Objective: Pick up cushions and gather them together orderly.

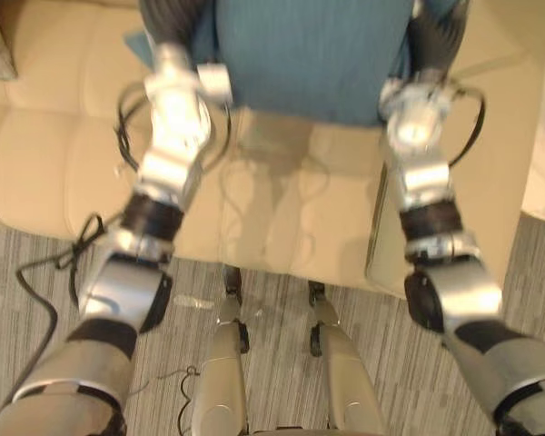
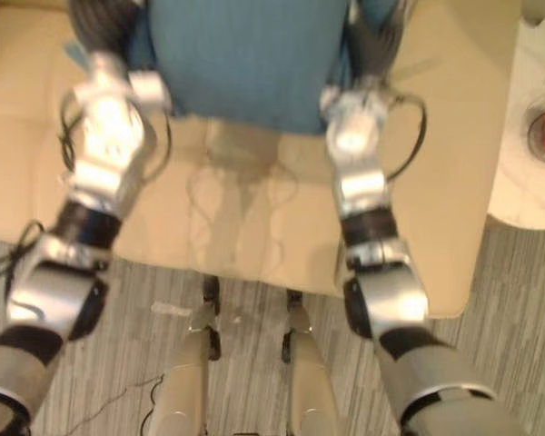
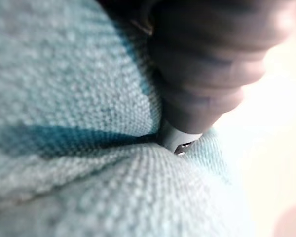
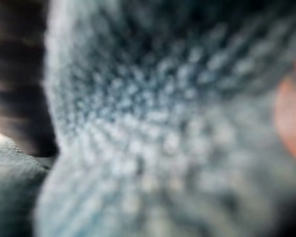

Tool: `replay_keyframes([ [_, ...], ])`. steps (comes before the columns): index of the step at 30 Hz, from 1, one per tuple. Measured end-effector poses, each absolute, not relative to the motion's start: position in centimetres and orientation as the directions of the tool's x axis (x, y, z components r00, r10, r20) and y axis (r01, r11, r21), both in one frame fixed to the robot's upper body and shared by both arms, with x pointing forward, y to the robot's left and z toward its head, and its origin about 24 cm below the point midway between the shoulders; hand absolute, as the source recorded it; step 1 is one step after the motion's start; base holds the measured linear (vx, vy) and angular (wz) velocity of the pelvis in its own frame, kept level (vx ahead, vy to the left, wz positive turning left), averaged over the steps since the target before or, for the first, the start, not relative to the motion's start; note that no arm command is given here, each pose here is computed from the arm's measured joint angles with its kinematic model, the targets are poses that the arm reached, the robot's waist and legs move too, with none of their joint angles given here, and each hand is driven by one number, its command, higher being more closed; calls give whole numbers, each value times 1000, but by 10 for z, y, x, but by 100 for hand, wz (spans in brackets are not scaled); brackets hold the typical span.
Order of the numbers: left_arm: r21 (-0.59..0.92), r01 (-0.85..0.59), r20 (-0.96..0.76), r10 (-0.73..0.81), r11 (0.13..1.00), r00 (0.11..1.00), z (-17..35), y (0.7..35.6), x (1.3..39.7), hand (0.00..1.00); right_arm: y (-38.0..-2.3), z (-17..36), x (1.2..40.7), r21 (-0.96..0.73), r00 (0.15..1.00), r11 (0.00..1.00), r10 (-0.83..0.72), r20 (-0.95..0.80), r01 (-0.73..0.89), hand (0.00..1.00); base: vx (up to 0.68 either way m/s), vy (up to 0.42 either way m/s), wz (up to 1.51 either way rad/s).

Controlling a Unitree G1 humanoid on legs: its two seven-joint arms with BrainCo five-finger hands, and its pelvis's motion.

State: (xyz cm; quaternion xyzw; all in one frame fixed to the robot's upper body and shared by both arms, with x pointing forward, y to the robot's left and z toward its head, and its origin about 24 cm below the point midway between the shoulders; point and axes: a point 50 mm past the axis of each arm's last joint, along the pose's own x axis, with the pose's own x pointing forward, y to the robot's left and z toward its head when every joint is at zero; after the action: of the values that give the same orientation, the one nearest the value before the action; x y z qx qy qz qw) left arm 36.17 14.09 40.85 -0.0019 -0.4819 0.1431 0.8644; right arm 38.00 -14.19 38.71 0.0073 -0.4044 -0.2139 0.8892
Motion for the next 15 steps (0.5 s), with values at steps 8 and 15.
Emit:
replay_keyframes([
  [8, -84, -276, 735, 246, 958, 632, 416, 150, 384, 0, -149, 401, 395, 309, 720, 898, -436, 540, 312, 0, 8, 25, 5],
  [15, -171, -178, 621, 246, 969, 744, 389, 134, 399, 0, -155, 390, 400, 326, 760, 901, -420, 496, 285, 0, 11, 15, -2],
])
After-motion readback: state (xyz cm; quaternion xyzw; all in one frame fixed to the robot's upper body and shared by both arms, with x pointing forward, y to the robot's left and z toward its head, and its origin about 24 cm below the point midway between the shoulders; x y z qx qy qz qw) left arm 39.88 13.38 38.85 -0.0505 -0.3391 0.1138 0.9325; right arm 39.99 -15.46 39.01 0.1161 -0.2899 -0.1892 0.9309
